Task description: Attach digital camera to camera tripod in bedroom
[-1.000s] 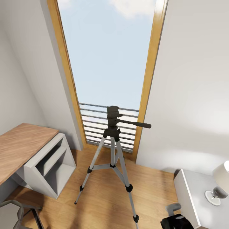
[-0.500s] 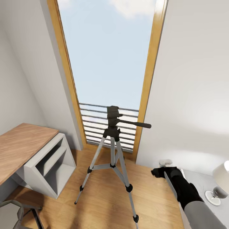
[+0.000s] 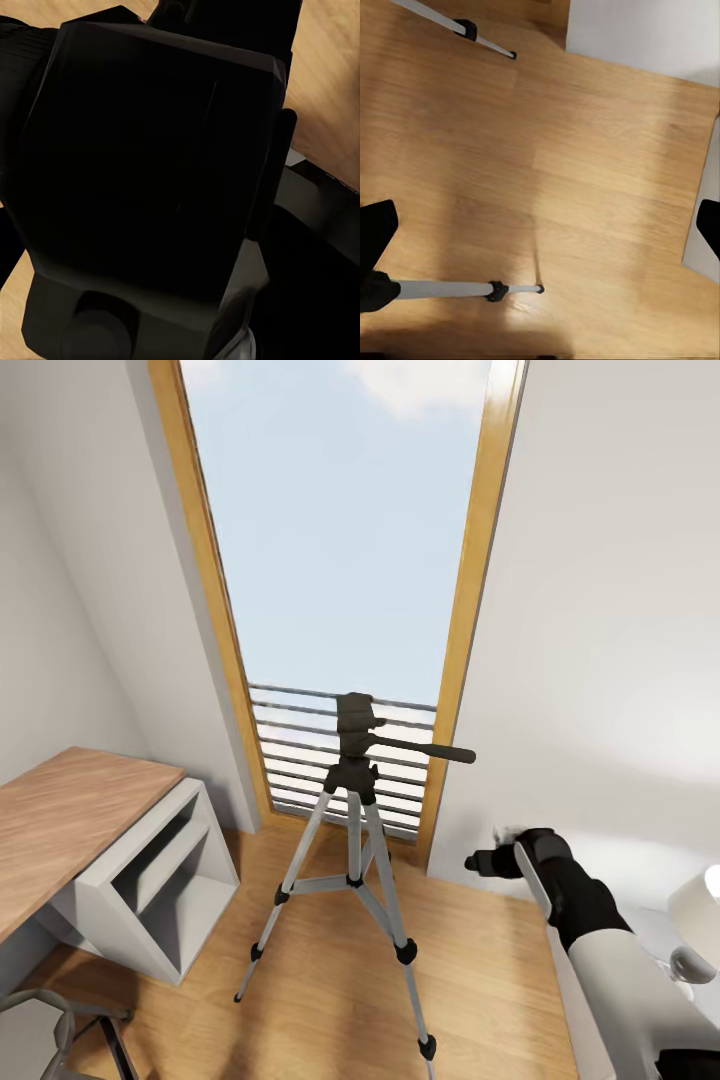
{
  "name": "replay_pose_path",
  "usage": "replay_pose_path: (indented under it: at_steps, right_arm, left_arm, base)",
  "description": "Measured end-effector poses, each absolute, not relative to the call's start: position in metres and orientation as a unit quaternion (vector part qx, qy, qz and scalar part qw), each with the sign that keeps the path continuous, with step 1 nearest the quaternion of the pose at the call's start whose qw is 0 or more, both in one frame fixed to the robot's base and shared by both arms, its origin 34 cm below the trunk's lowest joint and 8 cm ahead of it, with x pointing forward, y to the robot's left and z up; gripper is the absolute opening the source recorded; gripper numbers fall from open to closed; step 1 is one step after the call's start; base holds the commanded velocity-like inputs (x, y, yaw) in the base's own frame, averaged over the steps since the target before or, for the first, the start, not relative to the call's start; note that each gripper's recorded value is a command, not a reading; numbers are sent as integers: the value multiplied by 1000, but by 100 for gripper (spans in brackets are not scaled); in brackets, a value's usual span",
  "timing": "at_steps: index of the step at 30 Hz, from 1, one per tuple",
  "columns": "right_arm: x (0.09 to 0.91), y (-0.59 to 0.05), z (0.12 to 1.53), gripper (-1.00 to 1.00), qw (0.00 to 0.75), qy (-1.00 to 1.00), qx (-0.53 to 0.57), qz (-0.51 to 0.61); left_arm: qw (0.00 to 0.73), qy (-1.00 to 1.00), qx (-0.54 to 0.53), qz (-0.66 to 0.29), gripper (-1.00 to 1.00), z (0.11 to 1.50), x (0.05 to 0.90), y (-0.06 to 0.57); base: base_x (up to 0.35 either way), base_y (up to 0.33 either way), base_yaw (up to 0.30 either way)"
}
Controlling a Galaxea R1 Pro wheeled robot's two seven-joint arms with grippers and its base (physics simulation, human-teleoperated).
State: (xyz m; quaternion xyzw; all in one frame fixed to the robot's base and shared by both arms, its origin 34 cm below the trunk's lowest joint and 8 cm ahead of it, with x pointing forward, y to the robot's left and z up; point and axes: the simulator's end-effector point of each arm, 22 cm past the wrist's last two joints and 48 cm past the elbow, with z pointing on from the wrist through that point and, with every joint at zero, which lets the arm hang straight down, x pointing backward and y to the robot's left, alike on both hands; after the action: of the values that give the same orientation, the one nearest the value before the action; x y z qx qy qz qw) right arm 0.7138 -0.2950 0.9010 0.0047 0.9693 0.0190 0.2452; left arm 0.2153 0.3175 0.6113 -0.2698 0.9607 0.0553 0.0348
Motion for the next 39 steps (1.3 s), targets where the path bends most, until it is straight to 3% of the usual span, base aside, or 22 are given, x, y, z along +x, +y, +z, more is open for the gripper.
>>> replay_pose_path:
  at_steps: [16,39]
  right_arm:
    - [716,-199,954,100,263,936,-71,222]
    - [716,-121,973,100,315,896,-195,246]
  left_arm:
    - [35,961,-269,55,-100,611,215,318]
    - [35,961,-268,56,-100,611,215,318]
  base:
    - [0,0,0]
    - [0,0,0]
